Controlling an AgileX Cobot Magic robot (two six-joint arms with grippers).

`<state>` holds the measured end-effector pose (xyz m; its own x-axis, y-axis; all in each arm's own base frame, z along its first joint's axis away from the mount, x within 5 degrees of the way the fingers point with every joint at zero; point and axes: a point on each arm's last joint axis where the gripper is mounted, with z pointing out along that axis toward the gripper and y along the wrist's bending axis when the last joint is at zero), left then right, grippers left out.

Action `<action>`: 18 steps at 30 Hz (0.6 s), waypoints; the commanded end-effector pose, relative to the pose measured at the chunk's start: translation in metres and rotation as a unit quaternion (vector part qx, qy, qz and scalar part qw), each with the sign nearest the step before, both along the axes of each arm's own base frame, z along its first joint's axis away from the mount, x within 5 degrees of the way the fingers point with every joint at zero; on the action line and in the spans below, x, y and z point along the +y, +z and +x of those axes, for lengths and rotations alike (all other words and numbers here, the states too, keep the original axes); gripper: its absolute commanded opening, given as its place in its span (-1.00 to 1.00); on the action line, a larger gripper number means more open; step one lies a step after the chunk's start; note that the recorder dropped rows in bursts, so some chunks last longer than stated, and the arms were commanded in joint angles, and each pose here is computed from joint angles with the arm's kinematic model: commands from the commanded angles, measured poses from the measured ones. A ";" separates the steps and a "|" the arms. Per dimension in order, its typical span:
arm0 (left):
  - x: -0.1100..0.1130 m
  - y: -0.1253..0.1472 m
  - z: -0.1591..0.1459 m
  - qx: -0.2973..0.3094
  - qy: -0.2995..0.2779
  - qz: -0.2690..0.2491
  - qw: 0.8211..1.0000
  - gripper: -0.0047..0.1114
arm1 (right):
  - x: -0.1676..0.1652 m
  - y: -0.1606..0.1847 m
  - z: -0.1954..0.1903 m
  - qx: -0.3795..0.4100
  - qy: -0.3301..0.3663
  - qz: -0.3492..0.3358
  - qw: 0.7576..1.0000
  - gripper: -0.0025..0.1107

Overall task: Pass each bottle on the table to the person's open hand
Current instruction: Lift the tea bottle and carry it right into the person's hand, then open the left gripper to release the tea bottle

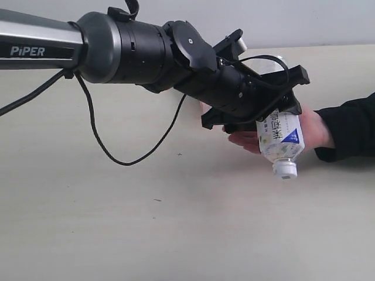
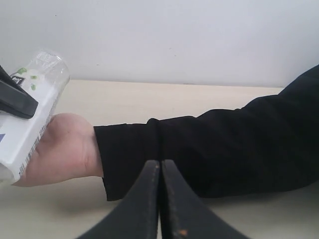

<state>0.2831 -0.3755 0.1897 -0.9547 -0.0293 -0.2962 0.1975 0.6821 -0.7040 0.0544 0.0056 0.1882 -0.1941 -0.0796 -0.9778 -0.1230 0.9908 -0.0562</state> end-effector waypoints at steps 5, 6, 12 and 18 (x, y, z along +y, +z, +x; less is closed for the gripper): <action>-0.002 -0.010 -0.001 -0.005 -0.016 0.015 1.000 0.05 | 0.000 -0.001 0.000 -0.004 0.001 0.001 1.000 -0.96; -0.002 -0.012 -0.001 -0.003 -0.017 0.017 1.000 0.06 | 0.000 -0.001 0.000 -0.004 0.001 0.001 1.000 -0.96; -0.003 -0.022 -0.001 0.006 -0.016 0.024 1.000 0.24 | 0.000 -0.001 0.000 -0.004 0.001 0.001 1.000 -0.96; -0.003 -0.020 -0.001 0.004 -0.018 0.024 1.000 0.65 | 0.000 -0.001 0.000 -0.004 0.001 0.001 1.000 -0.96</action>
<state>0.2841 -0.3770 0.1687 -0.9586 0.0075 -0.2848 0.2059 0.7090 -0.6745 0.0544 0.0056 0.1882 -0.1941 -0.0796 -0.9778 -0.1230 0.9908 -0.0562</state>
